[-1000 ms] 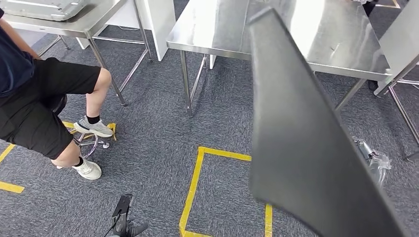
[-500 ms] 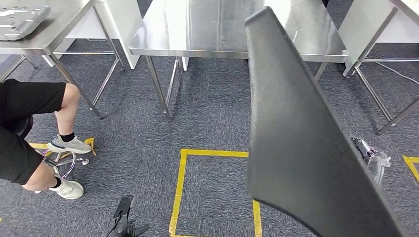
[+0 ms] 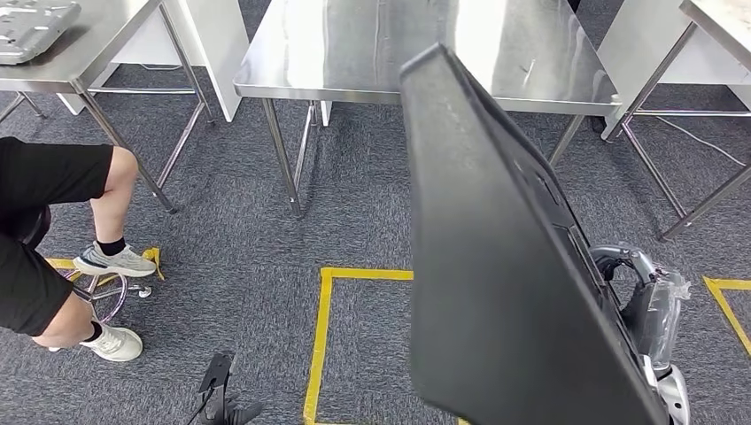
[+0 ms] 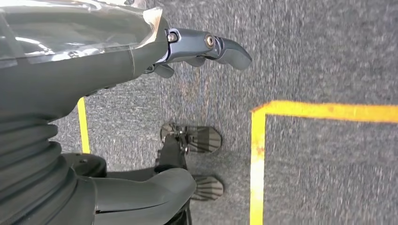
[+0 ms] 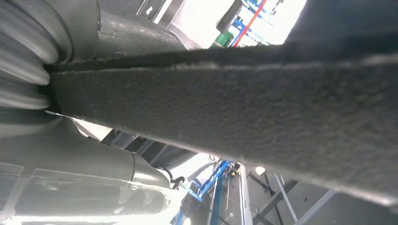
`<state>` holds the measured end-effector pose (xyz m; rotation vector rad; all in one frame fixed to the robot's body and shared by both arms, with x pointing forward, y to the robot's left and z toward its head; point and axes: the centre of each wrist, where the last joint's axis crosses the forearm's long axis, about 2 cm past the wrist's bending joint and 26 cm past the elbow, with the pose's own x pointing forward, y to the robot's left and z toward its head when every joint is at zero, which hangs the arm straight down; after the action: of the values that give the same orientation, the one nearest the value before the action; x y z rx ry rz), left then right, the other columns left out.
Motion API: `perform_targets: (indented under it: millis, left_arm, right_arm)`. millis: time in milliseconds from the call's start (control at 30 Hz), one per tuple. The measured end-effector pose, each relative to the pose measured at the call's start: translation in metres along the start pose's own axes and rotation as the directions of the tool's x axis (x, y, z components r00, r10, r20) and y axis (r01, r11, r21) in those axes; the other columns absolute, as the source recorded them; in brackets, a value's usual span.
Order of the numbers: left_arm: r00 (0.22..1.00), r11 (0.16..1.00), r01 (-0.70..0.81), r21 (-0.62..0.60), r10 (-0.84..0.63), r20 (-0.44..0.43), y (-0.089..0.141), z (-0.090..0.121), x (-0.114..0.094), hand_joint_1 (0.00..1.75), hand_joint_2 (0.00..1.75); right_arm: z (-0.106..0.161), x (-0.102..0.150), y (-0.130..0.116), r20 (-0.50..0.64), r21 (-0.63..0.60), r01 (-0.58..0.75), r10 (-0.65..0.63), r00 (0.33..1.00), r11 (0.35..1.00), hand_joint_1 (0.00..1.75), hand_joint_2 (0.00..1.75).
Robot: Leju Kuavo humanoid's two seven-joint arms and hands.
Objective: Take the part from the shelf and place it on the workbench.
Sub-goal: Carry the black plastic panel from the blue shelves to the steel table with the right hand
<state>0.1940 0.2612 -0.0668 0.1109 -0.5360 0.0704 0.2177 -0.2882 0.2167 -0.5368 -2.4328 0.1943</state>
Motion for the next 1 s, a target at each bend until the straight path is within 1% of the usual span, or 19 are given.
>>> perform_targets:
  millis: [200,400,633,1000]
  left_arm:
    - [1.000,1.000,-0.003,0.000,0.003,0.000,-0.0005,0.0001,0.0000,0.00,1.75]
    - [1.000,1.000,-0.006,0.015,0.006,0.008,-0.0001,0.0001,0.0001,0.00,1.75]
    - [1.000,1.000,0.004,0.029,-0.005,0.025,-0.0024,0.0006,0.0014,0.00,1.75]
    - [1.000,0.999,0.003,0.036,-0.003,0.026,-0.0030,0.0008,0.0017,0.00,1.75]
  right_arm:
    - [0.0002,0.0002,0.0009,-0.004,0.007,0.024,-0.024,1.000,1.000,1.75,1.75]
    - [-0.0002,0.0005,0.0029,-0.019,0.029,0.086,-0.085,0.996,0.996,1.75,1.75]
    - [-0.0013,0.0006,0.0031,-0.009,0.041,0.065,-0.065,0.998,0.997,1.75,1.75]
    - [-0.0019,0.0007,0.0035,-0.009,0.049,0.063,-0.062,0.998,0.997,1.75,1.75]
